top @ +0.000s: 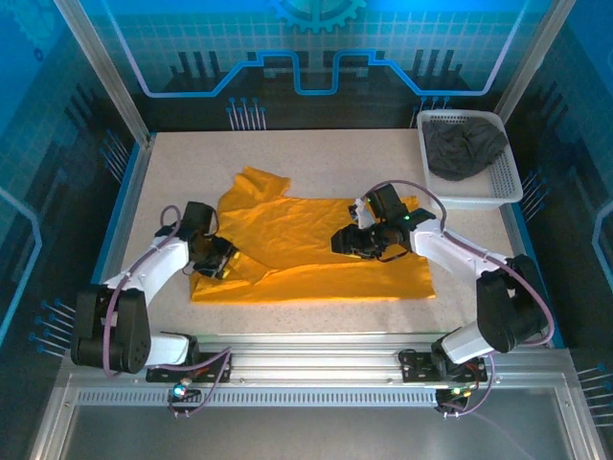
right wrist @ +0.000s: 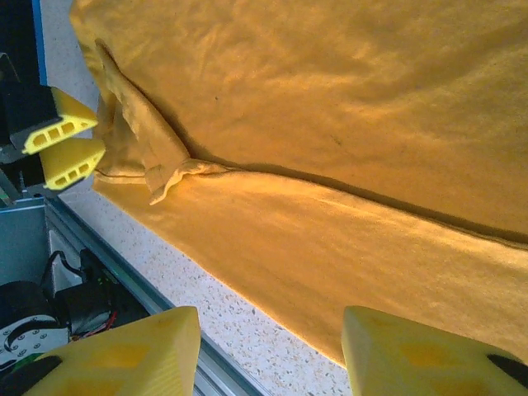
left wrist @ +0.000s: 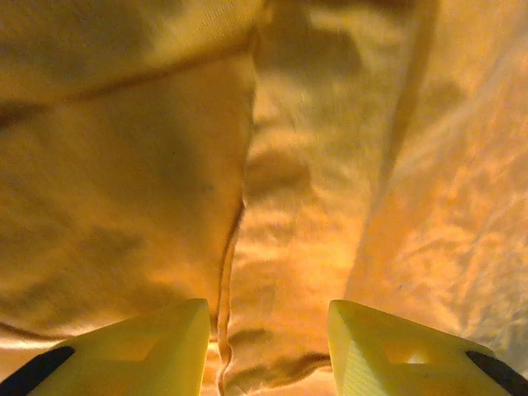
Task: Fold and stack the t-shirts
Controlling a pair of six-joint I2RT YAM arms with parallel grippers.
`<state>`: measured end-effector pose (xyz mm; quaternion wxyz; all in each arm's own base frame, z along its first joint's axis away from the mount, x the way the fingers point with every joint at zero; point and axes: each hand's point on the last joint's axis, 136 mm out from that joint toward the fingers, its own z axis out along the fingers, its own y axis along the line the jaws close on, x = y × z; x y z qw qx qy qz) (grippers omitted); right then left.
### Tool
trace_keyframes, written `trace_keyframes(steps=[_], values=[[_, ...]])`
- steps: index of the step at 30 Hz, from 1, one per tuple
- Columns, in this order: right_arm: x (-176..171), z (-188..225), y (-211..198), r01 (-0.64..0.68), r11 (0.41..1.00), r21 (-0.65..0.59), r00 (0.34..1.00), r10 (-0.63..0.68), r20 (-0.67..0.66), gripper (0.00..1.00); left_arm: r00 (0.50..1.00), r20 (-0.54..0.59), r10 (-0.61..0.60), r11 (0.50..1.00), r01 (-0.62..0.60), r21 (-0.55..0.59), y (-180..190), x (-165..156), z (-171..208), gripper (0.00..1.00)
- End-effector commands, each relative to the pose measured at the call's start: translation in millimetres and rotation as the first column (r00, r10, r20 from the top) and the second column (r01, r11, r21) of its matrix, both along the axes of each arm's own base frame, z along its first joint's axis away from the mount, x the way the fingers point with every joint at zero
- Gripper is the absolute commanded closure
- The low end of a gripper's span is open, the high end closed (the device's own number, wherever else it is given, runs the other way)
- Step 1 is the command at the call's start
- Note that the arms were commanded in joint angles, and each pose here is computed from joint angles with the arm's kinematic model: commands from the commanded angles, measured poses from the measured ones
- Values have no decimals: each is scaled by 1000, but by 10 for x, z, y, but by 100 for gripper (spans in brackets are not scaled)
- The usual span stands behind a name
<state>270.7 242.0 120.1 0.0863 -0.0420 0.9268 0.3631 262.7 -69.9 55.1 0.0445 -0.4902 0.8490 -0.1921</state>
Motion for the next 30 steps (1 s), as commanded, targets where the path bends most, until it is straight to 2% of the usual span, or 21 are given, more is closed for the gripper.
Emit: trace_keyframes(steps=[1,4,7,14,19,24,30], values=[[8,83,146,-61,996,63,998,60,14,49,995,-100,-13,1000,16,25,-143,-346,-52,51],[10,163,253,-93,987,128,996,91,25,49,992,-115,46,999,-47,-5,-232,-534,-131,49],[19,225,327,-110,980,165,994,106,31,48,992,-86,93,995,-96,-36,-310,-524,-192,49],[36,185,370,-115,980,161,993,115,12,49,997,-68,46,999,-48,-23,-480,-311,-225,49],[15,172,340,-113,983,145,994,112,10,49,997,-75,32,999,-33,-13,-544,-272,-284,54],[-31,143,300,-103,985,137,995,103,5,51,998,-47,32,999,-32,-14,-583,-182,-225,63],[-45,106,266,-90,988,126,996,91,-3,54,1000,-16,19,1000,-19,-3,-611,-94,-146,92]])
